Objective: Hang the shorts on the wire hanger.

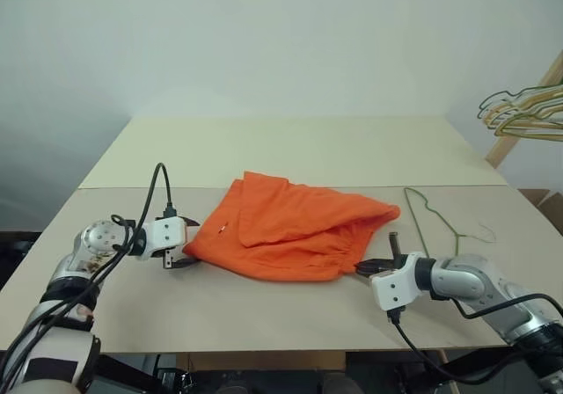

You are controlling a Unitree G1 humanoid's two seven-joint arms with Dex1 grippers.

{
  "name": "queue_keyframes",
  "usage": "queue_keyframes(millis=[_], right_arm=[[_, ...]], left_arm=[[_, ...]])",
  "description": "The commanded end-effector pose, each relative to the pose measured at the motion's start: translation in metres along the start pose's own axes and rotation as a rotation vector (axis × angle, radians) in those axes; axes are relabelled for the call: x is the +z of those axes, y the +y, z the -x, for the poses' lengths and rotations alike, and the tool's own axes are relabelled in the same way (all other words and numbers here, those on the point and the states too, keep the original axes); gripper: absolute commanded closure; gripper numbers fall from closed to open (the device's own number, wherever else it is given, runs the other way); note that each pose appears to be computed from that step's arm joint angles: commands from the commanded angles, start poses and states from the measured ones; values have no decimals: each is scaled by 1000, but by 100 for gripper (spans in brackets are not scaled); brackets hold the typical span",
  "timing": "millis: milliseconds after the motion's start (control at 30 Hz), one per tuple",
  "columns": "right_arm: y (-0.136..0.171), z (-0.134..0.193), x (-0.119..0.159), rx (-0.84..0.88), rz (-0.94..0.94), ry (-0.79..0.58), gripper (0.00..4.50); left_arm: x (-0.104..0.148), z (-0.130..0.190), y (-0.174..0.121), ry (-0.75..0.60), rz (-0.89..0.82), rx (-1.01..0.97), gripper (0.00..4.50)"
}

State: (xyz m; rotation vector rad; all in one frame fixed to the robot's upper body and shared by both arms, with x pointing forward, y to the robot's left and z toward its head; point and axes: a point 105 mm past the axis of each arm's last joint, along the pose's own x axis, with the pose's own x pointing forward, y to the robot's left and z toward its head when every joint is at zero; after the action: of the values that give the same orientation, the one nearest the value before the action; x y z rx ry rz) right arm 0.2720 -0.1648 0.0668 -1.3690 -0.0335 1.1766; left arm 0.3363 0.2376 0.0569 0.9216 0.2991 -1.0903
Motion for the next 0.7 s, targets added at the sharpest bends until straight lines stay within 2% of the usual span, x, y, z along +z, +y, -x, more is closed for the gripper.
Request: queue_keyframes(millis=[33, 333, 400, 567, 700], right_arm=[[-14, 6, 1, -52, 20, 10, 450], [-15, 7, -1, -70, 5, 23, 450], [-16, 6, -1, -77, 1, 24, 450], [-20, 4, 5, -113, -33, 1, 450], [-19, 17, 21, -44, -66, -76, 450]], left_arm=[[-1, -11, -8, -7, 10, -43, 81], [2, -17, -12, -23, -8, -79, 392], [2, -16, -12, -24, -12, -80, 446], [2, -5, -10, -41, 11, -39, 446], [5, 17, -25, -44, 26, -124, 446]])
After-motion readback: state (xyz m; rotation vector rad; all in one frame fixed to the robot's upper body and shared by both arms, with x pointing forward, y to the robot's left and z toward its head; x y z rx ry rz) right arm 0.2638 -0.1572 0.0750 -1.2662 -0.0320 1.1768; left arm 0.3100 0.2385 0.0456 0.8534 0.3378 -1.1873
